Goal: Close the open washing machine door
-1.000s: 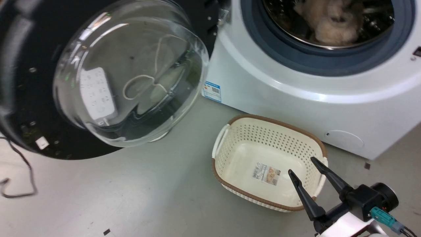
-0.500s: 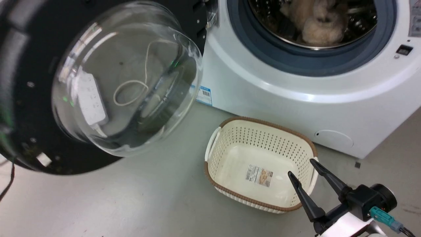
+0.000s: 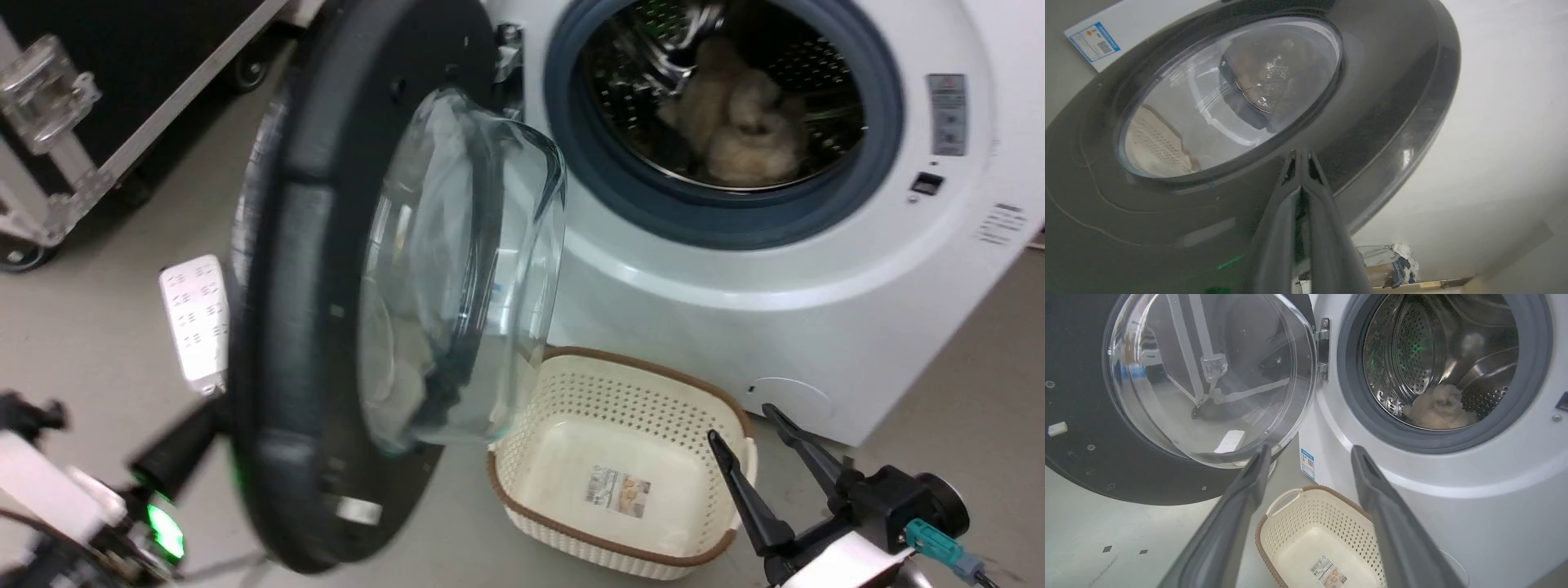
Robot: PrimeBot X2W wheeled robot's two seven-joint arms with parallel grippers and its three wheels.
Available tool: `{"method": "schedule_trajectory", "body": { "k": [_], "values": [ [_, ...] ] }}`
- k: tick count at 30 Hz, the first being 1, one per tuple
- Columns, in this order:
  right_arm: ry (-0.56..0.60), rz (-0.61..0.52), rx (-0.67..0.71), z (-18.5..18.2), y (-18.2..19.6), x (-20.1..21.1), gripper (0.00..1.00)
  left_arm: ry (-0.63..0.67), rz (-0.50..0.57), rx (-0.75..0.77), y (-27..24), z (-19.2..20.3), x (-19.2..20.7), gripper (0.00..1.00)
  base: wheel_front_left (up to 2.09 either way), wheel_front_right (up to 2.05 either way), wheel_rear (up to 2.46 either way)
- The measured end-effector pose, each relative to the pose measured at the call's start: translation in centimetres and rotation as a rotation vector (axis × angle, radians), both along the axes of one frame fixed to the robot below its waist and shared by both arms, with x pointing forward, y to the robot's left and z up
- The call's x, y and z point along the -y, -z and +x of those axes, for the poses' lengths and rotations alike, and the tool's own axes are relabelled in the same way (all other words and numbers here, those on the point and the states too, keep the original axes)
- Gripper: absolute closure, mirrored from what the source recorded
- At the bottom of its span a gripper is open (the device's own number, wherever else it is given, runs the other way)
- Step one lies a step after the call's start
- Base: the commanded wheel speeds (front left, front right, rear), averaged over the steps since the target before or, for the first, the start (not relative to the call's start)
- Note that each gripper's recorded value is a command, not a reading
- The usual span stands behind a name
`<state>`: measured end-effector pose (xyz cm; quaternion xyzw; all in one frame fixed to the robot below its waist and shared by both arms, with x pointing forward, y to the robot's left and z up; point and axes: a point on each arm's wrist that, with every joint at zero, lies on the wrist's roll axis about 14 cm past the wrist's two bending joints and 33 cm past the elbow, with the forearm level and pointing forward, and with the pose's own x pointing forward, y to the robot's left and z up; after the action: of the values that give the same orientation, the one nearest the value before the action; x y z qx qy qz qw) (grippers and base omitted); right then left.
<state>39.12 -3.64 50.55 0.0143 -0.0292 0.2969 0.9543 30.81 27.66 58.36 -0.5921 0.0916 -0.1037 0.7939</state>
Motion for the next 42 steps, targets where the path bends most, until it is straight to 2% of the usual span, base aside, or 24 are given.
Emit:
{"method": "schedule_trajectory", "body": {
  "k": [6,11,14,25,32,38,42],
  "values": [
    [0.098,-0.009,0.012,-0.1,-0.3,3.1,0.0,0.193,-0.047,-0.021,1.5,-0.5,7.4,1.0,0.0,0.0,0.0],
    [0.229,-0.021,0.001,-0.1,0.0,7.5,0.0,0.336,-0.126,-0.014,2.2,0.2,13.4,1.0,0.0,0.0,0.0],
    [0.311,-0.035,-0.003,-0.2,0.2,10.3,0.0,0.41,-0.174,-0.007,2.5,1.2,16.9,1.0,0.0,0.0,0.0],
    [0.54,-0.05,-0.058,-2.6,1.6,17.6,0.0,0.625,-0.221,-0.038,4.7,6.6,28.1,1.0,0.0,0.0,0.0],
    [0.675,-0.06,-0.111,-4.6,3.0,21.4,0.0,0.619,-0.3,-0.037,4.7,12.7,33.2,1.0,0.0,0.0,0.0],
    [0.756,-0.068,-0.161,-6.0,4.2,23.5,0.0,0.523,-0.36,-0.039,4.4,18.3,36.5,1.0,0.0,0.0,0.0],
    [0.787,-0.075,-0.184,-6.6,4.8,24.2,0.0,0.477,-0.382,-0.072,5.2,20.4,38.1,1.0,0.0,0.0,0.0]
  ]
}}
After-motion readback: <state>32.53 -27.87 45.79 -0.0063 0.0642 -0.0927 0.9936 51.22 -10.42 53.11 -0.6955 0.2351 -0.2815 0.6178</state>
